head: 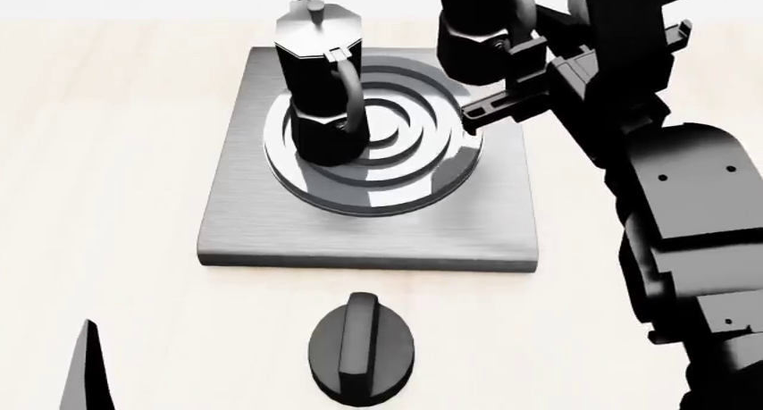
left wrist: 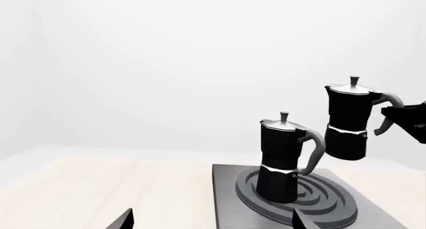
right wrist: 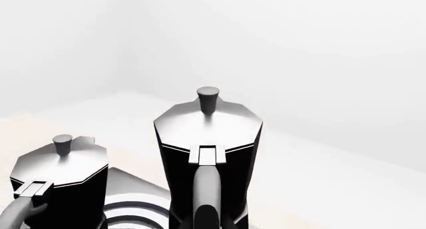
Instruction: Put both moka pots on the stove.
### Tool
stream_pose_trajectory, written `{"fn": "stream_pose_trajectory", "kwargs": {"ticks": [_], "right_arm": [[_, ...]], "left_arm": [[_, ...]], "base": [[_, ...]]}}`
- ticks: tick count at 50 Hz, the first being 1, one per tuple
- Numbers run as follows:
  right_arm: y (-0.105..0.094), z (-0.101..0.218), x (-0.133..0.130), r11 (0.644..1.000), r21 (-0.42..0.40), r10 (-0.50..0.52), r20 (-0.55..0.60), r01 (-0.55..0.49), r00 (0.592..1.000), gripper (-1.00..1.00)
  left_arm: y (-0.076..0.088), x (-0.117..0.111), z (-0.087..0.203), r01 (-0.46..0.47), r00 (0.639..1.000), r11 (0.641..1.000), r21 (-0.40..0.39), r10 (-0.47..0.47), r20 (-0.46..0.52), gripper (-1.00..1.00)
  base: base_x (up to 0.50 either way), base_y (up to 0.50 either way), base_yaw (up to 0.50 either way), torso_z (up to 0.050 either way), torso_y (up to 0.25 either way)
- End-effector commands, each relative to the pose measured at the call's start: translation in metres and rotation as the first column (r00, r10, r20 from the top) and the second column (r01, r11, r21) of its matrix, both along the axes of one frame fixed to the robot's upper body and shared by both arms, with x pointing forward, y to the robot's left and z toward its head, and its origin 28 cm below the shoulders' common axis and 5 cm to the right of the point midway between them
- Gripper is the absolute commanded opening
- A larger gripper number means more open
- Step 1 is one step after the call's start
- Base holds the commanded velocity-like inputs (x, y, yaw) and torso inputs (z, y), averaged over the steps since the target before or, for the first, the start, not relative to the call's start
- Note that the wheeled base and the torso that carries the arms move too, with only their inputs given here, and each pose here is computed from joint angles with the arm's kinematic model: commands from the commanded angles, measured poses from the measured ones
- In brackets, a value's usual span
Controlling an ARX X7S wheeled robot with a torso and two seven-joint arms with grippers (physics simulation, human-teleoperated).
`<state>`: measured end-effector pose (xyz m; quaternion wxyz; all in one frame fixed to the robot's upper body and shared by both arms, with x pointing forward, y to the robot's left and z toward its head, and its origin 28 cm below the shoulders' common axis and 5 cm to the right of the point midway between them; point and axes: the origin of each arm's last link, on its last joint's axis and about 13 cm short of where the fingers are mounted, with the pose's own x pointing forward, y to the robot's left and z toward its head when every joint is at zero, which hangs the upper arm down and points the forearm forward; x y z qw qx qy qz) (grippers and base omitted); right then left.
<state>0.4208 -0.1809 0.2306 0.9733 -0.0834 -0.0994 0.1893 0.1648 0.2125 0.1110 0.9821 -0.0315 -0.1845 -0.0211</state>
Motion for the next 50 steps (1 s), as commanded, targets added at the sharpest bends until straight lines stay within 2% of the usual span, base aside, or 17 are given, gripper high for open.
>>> {"fn": "stream_pose_trajectory", "kwargs": {"ticks": [1,18,50], "right_arm": [[0.013,0.000,0.005,0.997,0.073,0.023,0.078,-0.029,0.997,-1.00],[0.023,-0.025,0.011,0.993,0.112,0.013,0.085,-0.023,0.996,-1.00],[0.037,-0.042,0.009,0.989,0.137,0.047,0.050,-0.054,0.998,-1.00]], "left_arm": [[0.000,0.000,0.000,0.001,1.000,1.000,-0.001,-0.001,-0.001,1.00],[0.001,0.001,0.000,-0.003,1.000,1.000,-0.002,0.003,-0.001,1.00],[0.002,0.001,0.001,-0.007,1.000,1.000,-0.007,0.007,0.000,1.00]], "base": [[0.00,0.00,0.00,0.000,0.000],[0.00,0.00,0.00,0.000,0.001],[0.00,0.00,0.00,0.000,0.001]]}}
